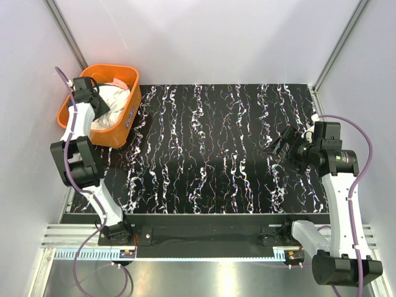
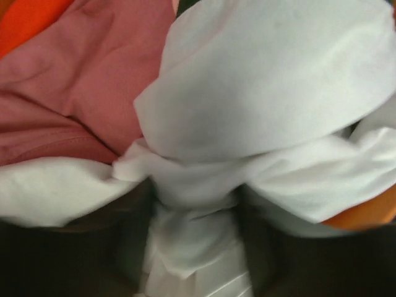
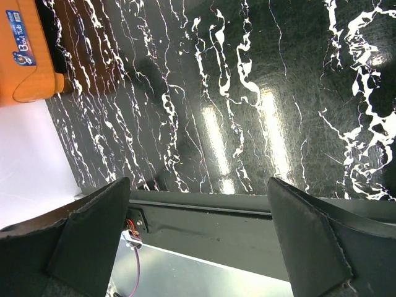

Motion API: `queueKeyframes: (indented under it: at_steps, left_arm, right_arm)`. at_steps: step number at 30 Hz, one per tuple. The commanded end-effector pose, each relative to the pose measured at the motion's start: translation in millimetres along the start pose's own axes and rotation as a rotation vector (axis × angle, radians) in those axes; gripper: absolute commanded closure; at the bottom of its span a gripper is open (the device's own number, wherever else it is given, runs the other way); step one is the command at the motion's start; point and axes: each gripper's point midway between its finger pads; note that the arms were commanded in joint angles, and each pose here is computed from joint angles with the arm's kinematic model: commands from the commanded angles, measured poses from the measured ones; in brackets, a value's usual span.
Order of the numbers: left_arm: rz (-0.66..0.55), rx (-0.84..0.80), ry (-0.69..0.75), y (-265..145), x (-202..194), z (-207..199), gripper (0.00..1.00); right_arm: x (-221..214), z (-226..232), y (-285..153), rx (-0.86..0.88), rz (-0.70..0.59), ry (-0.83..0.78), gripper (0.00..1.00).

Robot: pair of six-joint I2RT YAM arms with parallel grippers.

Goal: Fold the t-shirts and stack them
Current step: Grab the tshirt from the pile

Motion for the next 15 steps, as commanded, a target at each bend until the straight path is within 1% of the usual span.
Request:
queueKeyframes:
  at_steps: [1, 2, 3, 4, 5, 6, 7, 8, 9, 11, 12, 13, 15]
  left_arm:
    - [-0.088, -0.097, 0.058, -26, 33, -38, 0.63]
    - [-0.12, -0.099, 0.077, -36, 36, -47, 0.7]
    - [-0.169, -0.129, 0.08, -58, 48, -59, 0.75]
    - [-0.191, -0.147, 0.084, -70, 53, -66, 0.82]
    - [-0.209, -0.172, 0.093, -83, 53, -77, 0.86]
    - [-0.25, -0.186, 0.089, -101, 62, -84, 0.9]
    - [-0.288, -0.212, 0.083, -124, 70, -91, 0.98]
    - [-0.311, -0.239, 0.08, -141, 72, -100, 1.0]
    - [-0.337, -0.257, 0.07, -155, 77, -104, 1.0]
    - [-0.403, -0.335, 0.041, -198, 94, -119, 1.0]
    - [-0.424, -0.354, 0.025, -211, 100, -121, 1.0]
    - [-0.463, -0.402, 0.002, -238, 111, -128, 1.0]
    - [-0.478, -0.482, -0.033, -267, 117, -140, 1.0]
  right_arm:
    - [6, 0, -1, -0.008, -0.029, -0.029, 0.0]
    - [7, 0, -1, -0.008, -0.029, -0.031, 0.0]
    - [7, 0, -1, -0.007, -0.028, -0.03, 0.0]
    - [6, 0, -1, -0.007, -0.026, -0.03, 0.0]
    - [7, 2, 0, -0.001, -0.027, -0.036, 0.0]
    - [7, 3, 0, 0.001, -0.027, -0.037, 0.0]
    - [8, 4, 1, 0.003, -0.032, -0.034, 0.0]
    - [7, 4, 1, 0.001, -0.034, -0.035, 0.0]
    - [7, 4, 1, -0.002, -0.037, -0.037, 0.0]
    - [7, 4, 0, -0.01, -0.042, -0.034, 0.0]
    - [6, 4, 0, -0.009, -0.044, -0.031, 0.0]
    - [6, 5, -1, -0.007, -0.045, -0.023, 0.0]
    - [5, 7, -3, -0.004, -0.051, -0.025, 0.0]
Point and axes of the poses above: each gripper's point midway between its finger pads, its own y axis out along the fingers, its own z axis along the line the jaws close on, x = y × z, and after that the axes turned 13 degrees about -y, right-handed
